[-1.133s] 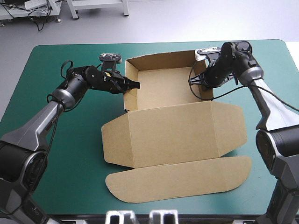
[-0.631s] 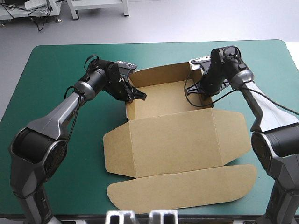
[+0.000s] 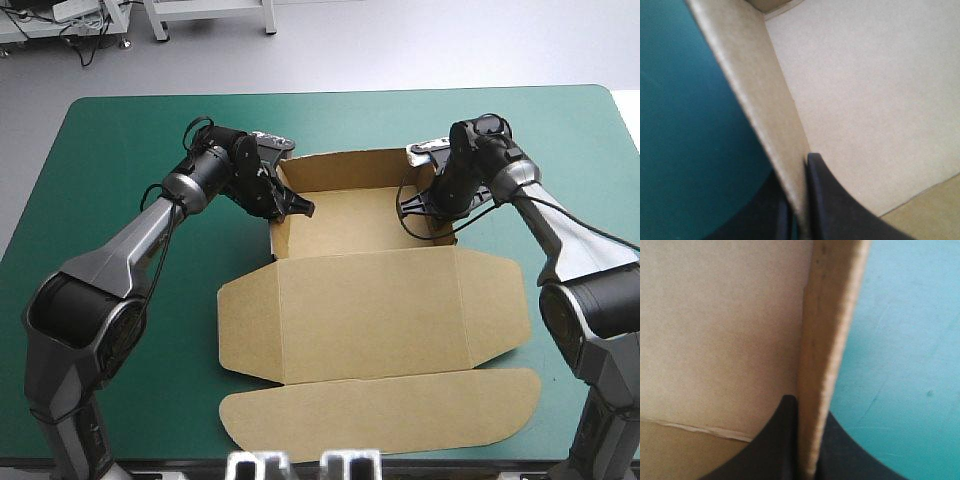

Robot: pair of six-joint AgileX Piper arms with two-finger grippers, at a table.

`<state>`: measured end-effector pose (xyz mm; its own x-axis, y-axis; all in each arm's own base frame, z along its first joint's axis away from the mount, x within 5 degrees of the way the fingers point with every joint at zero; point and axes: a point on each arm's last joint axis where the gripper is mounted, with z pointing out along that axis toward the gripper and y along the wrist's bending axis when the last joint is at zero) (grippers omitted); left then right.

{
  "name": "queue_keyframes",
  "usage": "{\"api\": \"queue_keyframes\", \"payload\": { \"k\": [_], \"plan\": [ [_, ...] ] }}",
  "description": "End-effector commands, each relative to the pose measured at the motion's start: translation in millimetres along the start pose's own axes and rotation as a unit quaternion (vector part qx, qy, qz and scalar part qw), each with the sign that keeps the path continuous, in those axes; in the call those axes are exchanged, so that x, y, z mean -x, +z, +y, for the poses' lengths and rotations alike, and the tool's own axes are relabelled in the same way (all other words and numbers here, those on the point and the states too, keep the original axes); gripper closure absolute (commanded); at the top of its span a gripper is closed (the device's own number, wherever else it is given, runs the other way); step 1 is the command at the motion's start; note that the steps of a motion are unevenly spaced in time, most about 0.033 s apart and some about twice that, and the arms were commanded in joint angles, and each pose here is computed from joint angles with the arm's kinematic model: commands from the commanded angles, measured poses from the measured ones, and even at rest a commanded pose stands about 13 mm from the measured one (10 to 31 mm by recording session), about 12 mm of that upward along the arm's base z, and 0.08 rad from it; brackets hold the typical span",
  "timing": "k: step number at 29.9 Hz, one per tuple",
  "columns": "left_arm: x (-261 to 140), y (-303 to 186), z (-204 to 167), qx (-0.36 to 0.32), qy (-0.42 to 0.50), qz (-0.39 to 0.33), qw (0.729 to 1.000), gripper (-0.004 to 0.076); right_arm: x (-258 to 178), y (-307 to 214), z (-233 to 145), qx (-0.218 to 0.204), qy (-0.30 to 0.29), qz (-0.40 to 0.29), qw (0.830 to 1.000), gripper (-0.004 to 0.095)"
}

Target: Fold the box

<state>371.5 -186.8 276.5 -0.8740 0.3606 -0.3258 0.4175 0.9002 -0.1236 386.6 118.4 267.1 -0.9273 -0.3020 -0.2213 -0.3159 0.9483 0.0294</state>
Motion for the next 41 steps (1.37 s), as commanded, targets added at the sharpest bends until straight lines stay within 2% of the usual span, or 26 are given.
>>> {"api": "queue_keyframes", "payload": {
  "k": [1,5,12,15,19,25,31,41],
  "plan": [
    [-14.0,-18.1,-9.2,0.003,0.06,0.06,0.996,0.0727,-2.0,-23.8,10.0,0.024,-0.02,-0.026,0.999,0.0917],
    [-15.0,-20.2,-6.3,0.019,0.065,0.067,0.995,0.0664,-6.6,-23.7,10.1,0.028,-0.046,-0.001,0.999,0.0804],
    [-9.7,-26.9,-8.0,0.016,0.065,0.05,0.996,0.0425,-6.6,-23.8,11.1,0.033,-0.046,-0.002,0.998,0.0308],
    [-10.1,-27.0,-7.3,0.019,0.064,0.053,0.996,0.0337,-6.4,-23.7,10.5,0.03,-0.047,-0.002,0.998,0.0167],
    [-10.2,-27.7,-8.0,0.017,0.053,0.052,0.997,0.0287,-3.5,-28.7,9.2,0.022,-0.045,-0.012,0.999,0.0148],
    [-7.3,-32.3,-10.4,0.007,0.046,0.042,0.998,0.0286,4.3,-52.8,10.1,0.021,-0.042,-0.053,0.997,0.0148],
    [6.7,-56.0,-14.1,0.006,0.051,-0.006,0.999,0.0286,0.7,-70.7,9.0,0.01,-0.046,-0.074,0.996,0.0148],
    [16.3,-79.1,-6.9,0.058,0.067,-0.047,0.995,0.0286,-5.4,-93.8,-1.9,-0.007,-0.037,-0.102,0.994,0.0148]
  ]
}}
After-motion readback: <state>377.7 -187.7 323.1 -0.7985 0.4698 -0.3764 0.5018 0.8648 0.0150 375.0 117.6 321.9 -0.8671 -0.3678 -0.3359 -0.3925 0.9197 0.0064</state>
